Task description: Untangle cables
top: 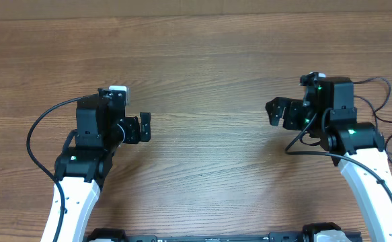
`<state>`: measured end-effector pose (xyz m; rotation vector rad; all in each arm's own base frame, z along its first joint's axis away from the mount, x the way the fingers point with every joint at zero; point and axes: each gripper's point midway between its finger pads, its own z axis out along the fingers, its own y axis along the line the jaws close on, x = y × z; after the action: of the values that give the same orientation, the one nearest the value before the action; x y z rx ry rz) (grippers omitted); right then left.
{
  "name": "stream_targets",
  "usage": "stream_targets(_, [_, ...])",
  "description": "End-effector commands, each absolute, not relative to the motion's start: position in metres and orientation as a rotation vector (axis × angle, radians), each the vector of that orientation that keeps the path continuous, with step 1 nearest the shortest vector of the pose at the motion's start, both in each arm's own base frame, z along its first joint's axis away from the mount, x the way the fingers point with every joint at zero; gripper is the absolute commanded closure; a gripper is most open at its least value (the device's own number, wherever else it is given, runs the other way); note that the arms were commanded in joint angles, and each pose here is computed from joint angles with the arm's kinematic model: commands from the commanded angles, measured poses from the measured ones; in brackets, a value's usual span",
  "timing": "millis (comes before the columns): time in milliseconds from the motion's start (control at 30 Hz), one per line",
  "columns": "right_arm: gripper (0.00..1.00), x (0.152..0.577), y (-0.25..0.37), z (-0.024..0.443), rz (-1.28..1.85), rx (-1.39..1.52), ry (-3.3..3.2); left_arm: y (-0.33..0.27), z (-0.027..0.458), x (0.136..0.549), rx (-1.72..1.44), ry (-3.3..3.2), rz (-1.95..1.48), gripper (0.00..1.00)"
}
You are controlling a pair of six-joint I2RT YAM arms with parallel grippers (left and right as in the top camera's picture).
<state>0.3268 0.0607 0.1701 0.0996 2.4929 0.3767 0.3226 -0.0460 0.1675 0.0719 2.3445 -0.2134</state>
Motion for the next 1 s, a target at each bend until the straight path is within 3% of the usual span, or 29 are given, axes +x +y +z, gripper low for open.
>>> stream_targets(0, [0.00,0.325,0.074,0.171,0.447,0.060,2.494,-0.048,0.173,0.324,0.086,2.331,-0.221,0.00])
stream_targets(700, [0.00,0.325,0.074,0.171,0.447,0.060,2.494,-0.048,0.173,0.324,0.086,2.331,-0.221,0.00])
stream_targets(967, [0.00,0.325,0.074,0.171,0.447,0.060,2.494,-0.028,0.166,0.321,0.064,2.363,-0.070,0.00])
